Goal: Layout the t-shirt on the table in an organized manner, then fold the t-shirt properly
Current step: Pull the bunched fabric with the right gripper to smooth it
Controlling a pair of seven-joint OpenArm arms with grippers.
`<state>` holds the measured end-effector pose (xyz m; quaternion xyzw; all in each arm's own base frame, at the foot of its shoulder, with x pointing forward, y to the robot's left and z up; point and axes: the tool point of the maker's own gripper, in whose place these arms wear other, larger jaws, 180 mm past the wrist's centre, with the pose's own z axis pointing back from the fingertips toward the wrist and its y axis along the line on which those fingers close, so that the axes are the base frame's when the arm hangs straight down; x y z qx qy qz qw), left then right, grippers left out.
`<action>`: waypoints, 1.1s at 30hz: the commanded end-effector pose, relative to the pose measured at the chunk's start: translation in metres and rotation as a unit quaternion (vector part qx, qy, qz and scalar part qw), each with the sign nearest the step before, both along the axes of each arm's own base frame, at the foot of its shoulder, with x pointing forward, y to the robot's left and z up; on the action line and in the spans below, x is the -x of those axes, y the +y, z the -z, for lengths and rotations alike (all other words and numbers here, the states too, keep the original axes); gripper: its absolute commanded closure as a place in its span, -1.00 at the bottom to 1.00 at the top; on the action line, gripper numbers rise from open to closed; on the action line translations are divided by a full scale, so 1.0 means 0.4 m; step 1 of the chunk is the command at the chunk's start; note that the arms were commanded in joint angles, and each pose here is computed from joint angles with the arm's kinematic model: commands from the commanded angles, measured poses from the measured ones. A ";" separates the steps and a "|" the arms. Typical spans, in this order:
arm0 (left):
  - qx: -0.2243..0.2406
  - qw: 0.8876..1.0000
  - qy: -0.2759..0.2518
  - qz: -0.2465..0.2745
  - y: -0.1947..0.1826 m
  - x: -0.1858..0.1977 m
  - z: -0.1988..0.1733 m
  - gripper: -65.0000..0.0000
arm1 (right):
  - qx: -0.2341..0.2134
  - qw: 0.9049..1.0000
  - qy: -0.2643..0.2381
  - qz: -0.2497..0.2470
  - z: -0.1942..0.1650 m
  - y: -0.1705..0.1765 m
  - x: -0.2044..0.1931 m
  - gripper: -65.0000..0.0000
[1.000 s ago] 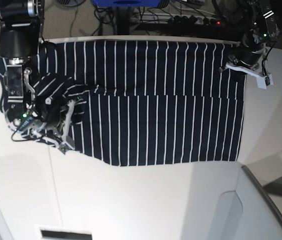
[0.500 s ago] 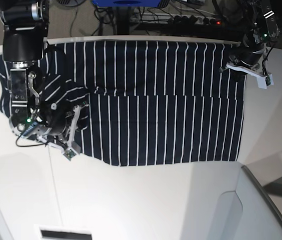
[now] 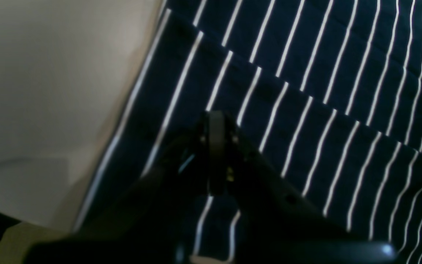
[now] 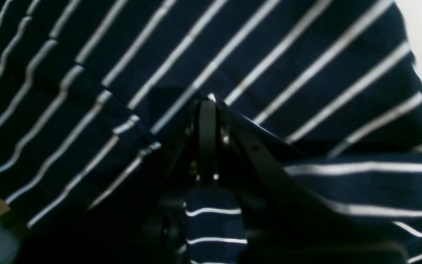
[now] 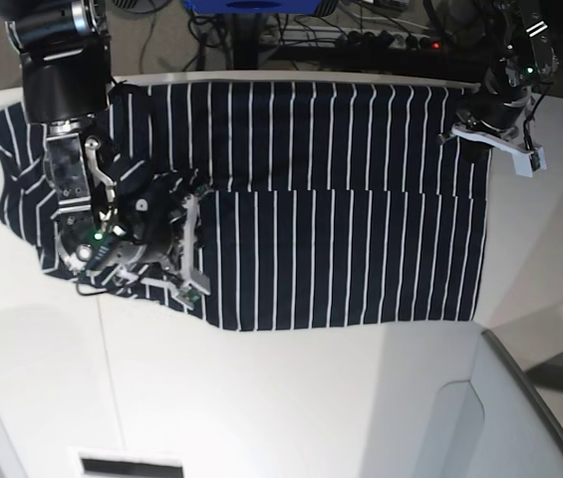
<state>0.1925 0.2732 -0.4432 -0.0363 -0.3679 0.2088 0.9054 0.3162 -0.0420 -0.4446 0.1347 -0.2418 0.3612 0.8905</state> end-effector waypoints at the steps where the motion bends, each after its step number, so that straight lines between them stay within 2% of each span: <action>1: -0.007 1.000 -0.017 0.000 0.011 -0.013 -0.022 1.00 | -0.014 1.000 -0.024 0.002 -0.035 0.009 -0.037 0.95; 5: -0.006 1.000 -0.015 0.000 0.011 -0.010 -0.020 1.00 | -0.013 1.000 -0.023 0.002 -0.035 0.008 -0.036 0.94; 7: -0.006 1.000 -0.015 0.000 0.011 -0.010 -0.020 1.00 | -0.010 1.000 -0.022 0.001 -0.033 0.006 -0.035 0.84; 8: -0.006 1.000 -0.016 0.000 0.011 -0.012 -0.020 1.00 | -0.008 1.000 -0.021 0.001 -0.032 0.002 -0.034 0.74; 11: -0.006 1.000 -0.017 0.000 0.011 -0.014 -0.021 1.00 | 0.004 1.000 -0.011 0.002 -0.026 -0.012 -0.028 0.23; 14: -0.006 1.000 -0.017 0.000 0.011 -0.014 -0.021 1.00 | 0.010 1.000 -0.020 0.013 -0.036 -0.046 -0.040 -0.14; 17: -0.007 1.000 -0.017 0.000 0.012 -0.014 -0.022 1.00 | -0.015 0.994 -0.065 0.088 -0.091 -0.144 -0.096 -0.15; 20: -0.011 1.000 -0.017 -0.009 0.030 -0.007 -0.025 1.00 | -0.029 0.979 -0.088 0.183 -0.120 -0.285 -0.127 -0.15; 23: -0.018 0.999 -0.021 -0.024 0.060 0.000 -0.035 1.00 | -0.026 0.964 -0.091 0.249 -0.134 -0.420 -0.154 -0.15; 27: -0.023 0.999 -0.031 -0.017 0.056 -0.015 -0.052 1.00 | -0.025 0.960 -0.053 0.275 -0.085 -0.502 -0.161 -0.15; 29: -0.023 0.999 -0.043 -0.006 0.040 -0.038 -0.069 1.00 | -0.036 0.959 -0.050 0.278 -0.072 -0.504 -0.172 -0.15; 33: -0.018 0.997 -0.052 0.050 -0.038 -0.084 -0.082 1.00 | -0.049 0.957 -0.035 0.283 -0.046 -0.498 -0.176 -0.15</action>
